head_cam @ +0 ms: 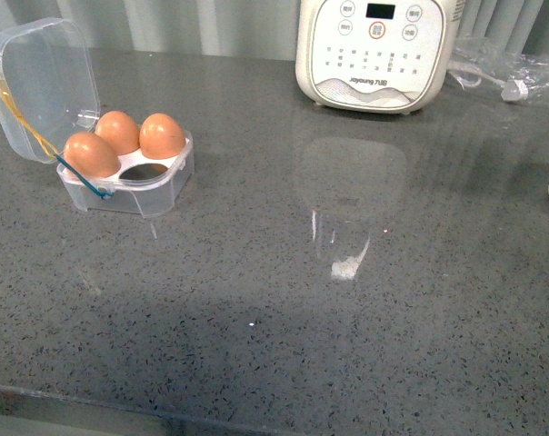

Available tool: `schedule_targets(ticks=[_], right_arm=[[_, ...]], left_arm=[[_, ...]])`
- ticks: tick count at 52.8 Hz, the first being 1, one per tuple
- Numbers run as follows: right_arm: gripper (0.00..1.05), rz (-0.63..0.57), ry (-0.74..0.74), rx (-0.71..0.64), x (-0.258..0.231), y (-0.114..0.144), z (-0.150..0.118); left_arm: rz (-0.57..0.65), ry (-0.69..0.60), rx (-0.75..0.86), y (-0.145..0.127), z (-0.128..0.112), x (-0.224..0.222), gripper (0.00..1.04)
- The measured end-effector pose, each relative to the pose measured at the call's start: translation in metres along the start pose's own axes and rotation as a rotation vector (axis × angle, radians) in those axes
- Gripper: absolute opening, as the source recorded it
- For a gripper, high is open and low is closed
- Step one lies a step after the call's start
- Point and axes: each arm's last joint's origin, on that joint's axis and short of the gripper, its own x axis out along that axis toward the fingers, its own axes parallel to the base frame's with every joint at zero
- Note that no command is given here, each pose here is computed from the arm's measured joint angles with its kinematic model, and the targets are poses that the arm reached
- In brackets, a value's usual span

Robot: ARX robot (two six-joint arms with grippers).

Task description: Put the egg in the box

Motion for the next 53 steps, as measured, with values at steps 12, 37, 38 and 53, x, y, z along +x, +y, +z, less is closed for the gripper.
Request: schedule_targets(ticks=[12, 37, 38, 53], right_arm=[[0.42, 0.265, -0.022, -0.06, 0.022, 0.076, 0.028], [0.42, 0.751, 0.091, -0.127, 0.051, 0.193, 0.004], [0.42, 0.753, 0.09, -0.127, 0.052, 0.194, 0.004], [0.42, 0.763, 0.11, -0.132, 0.069, 0.212, 0.009]], left_arm=[[0.0, 0.0, 0.0, 0.0, 0.0, 0.0, 0.98], [0.0, 0.0, 0.0, 0.0, 0.0, 0.0, 0.98], [0.0, 0.0, 0.0, 0.0, 0.0, 0.0, 0.98], [0.0, 0.0, 0.0, 0.0, 0.0, 0.0, 0.98]])
